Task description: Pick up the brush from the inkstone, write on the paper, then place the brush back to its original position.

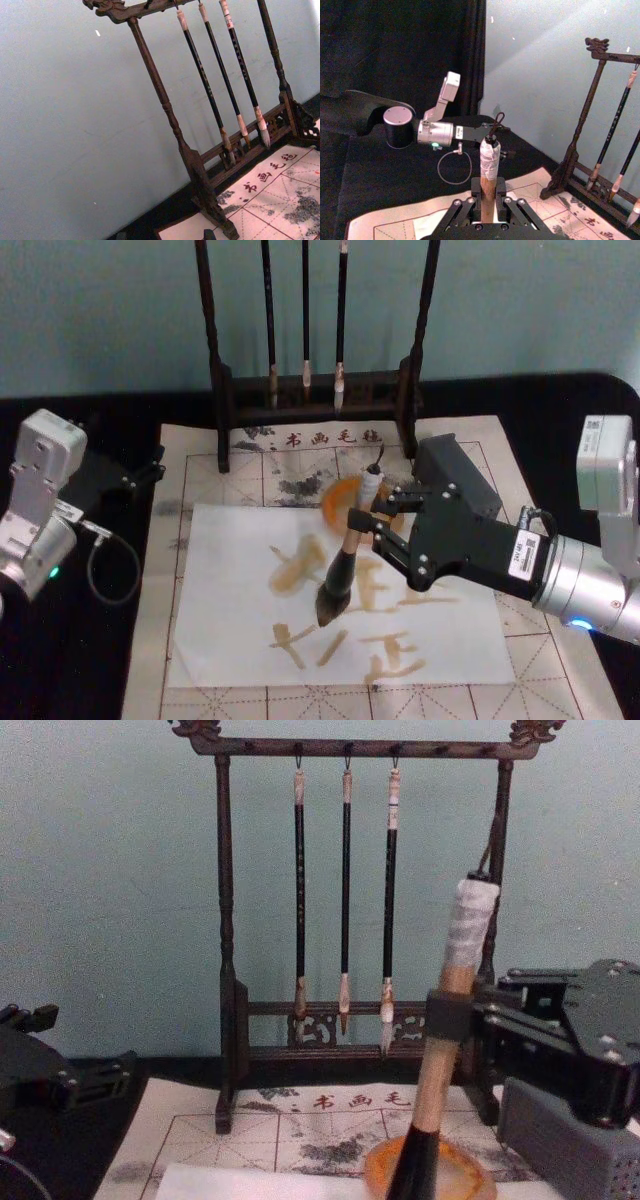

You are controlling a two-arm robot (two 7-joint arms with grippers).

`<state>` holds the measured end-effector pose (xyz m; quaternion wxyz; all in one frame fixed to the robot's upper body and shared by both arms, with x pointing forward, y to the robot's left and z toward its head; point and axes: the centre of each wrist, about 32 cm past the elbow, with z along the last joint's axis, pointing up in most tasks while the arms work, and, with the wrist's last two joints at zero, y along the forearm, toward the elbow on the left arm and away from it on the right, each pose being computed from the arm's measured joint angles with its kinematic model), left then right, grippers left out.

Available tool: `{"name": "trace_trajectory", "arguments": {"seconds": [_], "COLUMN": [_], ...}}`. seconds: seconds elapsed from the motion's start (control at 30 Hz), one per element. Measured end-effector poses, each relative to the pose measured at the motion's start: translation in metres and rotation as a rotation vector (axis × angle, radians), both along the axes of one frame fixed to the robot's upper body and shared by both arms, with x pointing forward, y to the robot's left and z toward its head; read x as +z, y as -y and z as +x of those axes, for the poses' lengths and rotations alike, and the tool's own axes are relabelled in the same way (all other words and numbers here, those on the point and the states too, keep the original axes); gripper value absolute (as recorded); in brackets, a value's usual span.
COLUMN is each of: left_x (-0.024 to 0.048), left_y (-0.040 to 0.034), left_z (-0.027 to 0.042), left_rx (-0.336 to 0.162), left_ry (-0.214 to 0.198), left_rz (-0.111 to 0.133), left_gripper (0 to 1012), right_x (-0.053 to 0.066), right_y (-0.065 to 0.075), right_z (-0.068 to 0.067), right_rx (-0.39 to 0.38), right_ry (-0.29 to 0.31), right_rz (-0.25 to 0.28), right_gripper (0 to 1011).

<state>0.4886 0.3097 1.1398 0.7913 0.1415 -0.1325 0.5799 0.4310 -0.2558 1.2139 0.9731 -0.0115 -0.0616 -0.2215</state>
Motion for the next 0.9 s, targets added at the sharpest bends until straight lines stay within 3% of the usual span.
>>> {"name": "trace_trajectory", "arguments": {"seconds": [0.9], "left_x": [0.0], "left_y": [0.0], "left_z": [0.0], "left_rx": [0.0], "left_ry": [0.0], "left_rz": [0.0], "left_gripper": [1001], "right_x": [-0.0064], "right_y": [-0.0072], "right_z": [0.0035], "right_rx": [0.001], "right_ry": [-0.02], "right_rz": [-0.017], "right_gripper": [187]}}
